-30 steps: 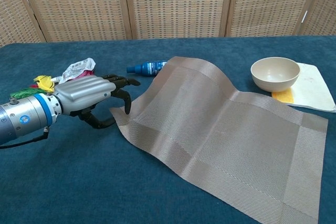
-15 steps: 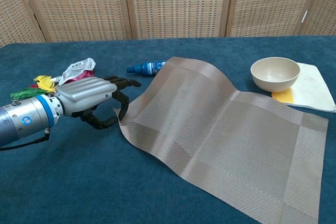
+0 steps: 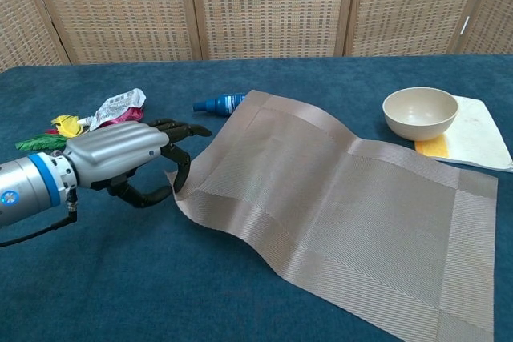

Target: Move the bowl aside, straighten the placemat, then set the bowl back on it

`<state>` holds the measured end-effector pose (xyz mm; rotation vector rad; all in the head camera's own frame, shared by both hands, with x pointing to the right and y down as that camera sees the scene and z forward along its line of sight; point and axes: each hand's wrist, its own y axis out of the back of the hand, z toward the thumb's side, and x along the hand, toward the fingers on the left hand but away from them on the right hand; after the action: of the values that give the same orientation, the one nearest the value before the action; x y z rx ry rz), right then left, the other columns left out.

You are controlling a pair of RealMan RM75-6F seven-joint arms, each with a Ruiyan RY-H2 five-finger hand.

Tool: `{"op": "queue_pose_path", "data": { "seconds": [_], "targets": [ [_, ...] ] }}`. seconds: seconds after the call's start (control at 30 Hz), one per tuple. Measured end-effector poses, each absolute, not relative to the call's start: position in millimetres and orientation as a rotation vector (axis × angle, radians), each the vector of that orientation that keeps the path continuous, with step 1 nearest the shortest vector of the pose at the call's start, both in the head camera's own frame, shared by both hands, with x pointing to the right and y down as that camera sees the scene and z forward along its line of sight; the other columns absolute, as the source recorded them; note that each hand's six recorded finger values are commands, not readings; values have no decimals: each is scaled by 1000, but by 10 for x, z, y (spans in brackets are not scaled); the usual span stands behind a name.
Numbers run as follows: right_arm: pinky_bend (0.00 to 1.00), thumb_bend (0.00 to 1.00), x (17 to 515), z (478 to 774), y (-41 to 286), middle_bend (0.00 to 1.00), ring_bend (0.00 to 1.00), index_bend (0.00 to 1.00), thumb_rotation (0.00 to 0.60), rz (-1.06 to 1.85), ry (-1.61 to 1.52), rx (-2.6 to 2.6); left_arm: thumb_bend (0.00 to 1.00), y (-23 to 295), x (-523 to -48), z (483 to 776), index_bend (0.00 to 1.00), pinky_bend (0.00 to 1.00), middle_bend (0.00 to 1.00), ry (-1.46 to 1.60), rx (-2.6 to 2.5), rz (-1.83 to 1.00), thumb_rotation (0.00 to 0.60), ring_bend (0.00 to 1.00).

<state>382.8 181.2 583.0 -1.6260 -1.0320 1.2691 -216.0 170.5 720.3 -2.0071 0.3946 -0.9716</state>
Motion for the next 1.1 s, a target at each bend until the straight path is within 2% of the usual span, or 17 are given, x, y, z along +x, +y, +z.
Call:
{"op": "queue_pose_path", "data": {
  "seconds": [0.5,0.8,1.1],
  "targets": [
    [0,0,3786,5786,1837,0,0,23,600,1248,-1027,-1623,705,2365,-2366,6680,790,0,0,154,-2032,-1120,600,0],
    [0,0,3778,5777,1843,0,0,27,600,1245,-1024,-1621,705,2739,-2337,6604,790,0,0,-12,-2106,-1142,600,0],
    [0,0,3777,5773,1846,0,0,31,600,1244,-1025,-1622,704,2823,-2301,6558,790,0,0,-45,-2142,-1147,600,0]
  ]
}}
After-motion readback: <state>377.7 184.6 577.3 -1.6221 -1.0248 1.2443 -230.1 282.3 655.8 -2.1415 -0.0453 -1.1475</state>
